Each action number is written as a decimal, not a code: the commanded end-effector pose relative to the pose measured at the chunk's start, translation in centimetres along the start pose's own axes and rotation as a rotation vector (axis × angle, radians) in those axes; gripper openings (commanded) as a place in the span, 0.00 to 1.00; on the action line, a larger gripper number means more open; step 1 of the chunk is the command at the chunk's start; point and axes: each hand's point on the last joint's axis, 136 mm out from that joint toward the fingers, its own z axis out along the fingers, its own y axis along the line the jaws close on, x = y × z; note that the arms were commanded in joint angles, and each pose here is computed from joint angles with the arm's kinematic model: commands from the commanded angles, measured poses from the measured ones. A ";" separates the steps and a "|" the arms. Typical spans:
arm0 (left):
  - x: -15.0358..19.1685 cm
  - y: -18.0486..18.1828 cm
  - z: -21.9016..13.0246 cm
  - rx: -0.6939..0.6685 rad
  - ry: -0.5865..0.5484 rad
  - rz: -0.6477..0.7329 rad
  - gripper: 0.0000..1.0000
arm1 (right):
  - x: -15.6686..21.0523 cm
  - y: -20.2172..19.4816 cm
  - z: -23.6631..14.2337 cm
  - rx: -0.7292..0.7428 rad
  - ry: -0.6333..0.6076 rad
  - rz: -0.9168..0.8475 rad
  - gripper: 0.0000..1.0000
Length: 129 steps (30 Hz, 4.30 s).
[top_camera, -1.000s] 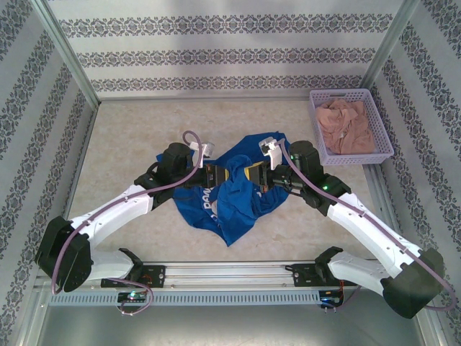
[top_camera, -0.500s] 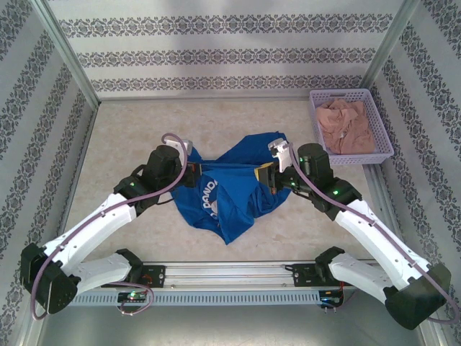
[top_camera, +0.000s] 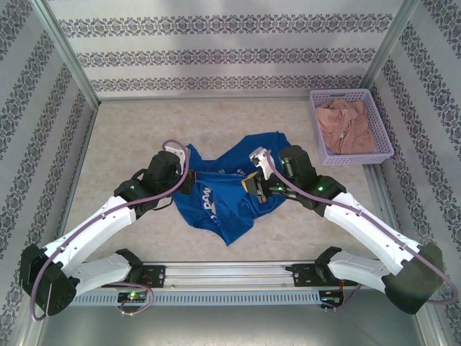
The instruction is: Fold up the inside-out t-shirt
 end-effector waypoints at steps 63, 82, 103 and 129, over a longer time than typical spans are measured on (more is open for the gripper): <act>8.7 -11.1 3.1 0.600 0.127 -0.671 0.56 | -0.8 0.7 2.6 0.027 -0.196 0.138 0.00; 3.0 -4.2 1.3 0.392 -0.074 -0.549 0.00 | 3.1 0.1 2.1 0.081 -0.110 0.005 0.00; -1.4 4.3 -5.1 0.013 -0.047 -0.290 0.00 | 1.1 4.3 1.7 -0.048 -0.010 -0.098 0.53; -5.1 9.6 -9.5 -0.251 -0.073 -0.193 0.00 | 6.8 -17.3 12.3 0.530 0.553 0.139 0.57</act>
